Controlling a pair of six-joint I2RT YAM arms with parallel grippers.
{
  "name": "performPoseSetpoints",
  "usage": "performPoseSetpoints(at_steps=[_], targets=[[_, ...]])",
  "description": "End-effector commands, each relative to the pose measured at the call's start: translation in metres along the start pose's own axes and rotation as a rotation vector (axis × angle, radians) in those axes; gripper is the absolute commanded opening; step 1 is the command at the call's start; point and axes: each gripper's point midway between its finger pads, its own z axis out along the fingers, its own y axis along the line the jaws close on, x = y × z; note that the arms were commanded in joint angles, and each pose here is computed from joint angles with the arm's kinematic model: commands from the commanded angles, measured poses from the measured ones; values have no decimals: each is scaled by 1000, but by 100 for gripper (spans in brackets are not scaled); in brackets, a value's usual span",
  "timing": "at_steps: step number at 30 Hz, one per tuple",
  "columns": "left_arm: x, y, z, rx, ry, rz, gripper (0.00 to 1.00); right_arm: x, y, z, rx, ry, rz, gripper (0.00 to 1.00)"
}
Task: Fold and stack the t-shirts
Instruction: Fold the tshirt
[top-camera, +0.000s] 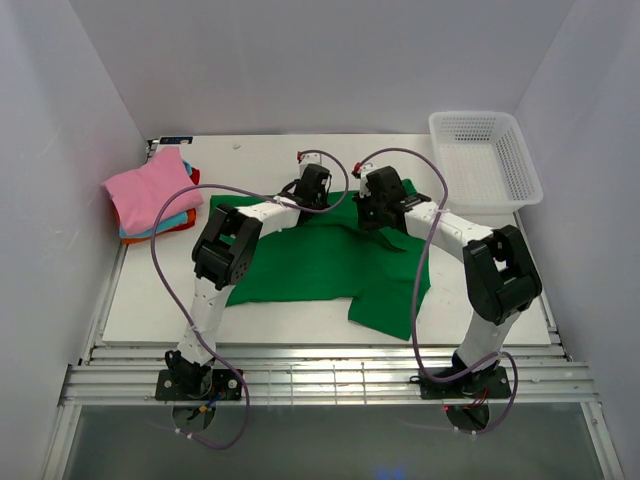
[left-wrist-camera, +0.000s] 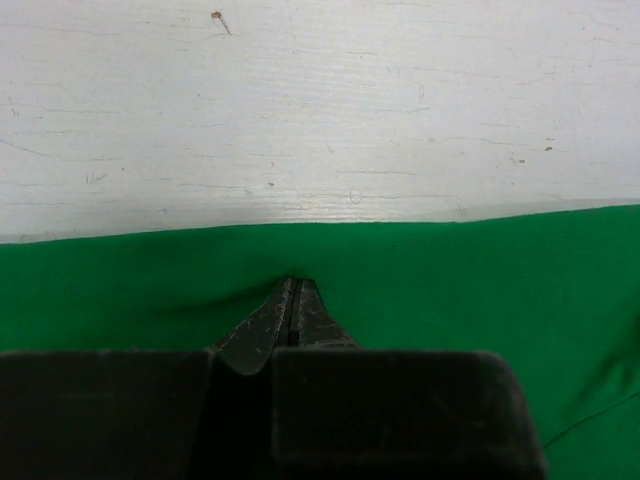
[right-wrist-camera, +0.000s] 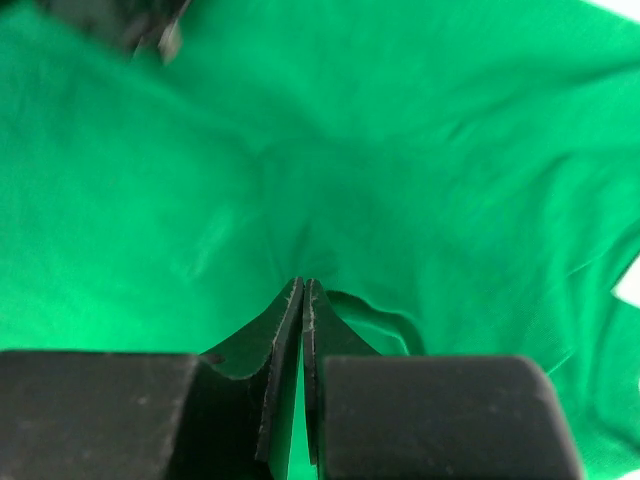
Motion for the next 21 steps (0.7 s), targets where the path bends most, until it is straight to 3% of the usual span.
performPoseSetpoints(at_steps=[1,10,11,12,15,19,21], targets=[[5,4,3,-27,32,1,0,11,17,-13,-24,7,8,8],[3,4,1,-29,32,1,0,59,47,-21,-81,77,5,8],[2,3,1,-29,31,4,0,60,50,-22,-82,79,1,11],[2,3,1,-29,31,2,0,59,50,-23,-82,77,1,22],[1,3,1,-28,30,6,0,42,40,-28,-14,19,-2,32],[0,3,0,-29,29,11,0,-12,22,-41,105,-119,-22,31],[0,4,-1,-31,28,12,0,-24,6,-35,139,-127,-4,30]])
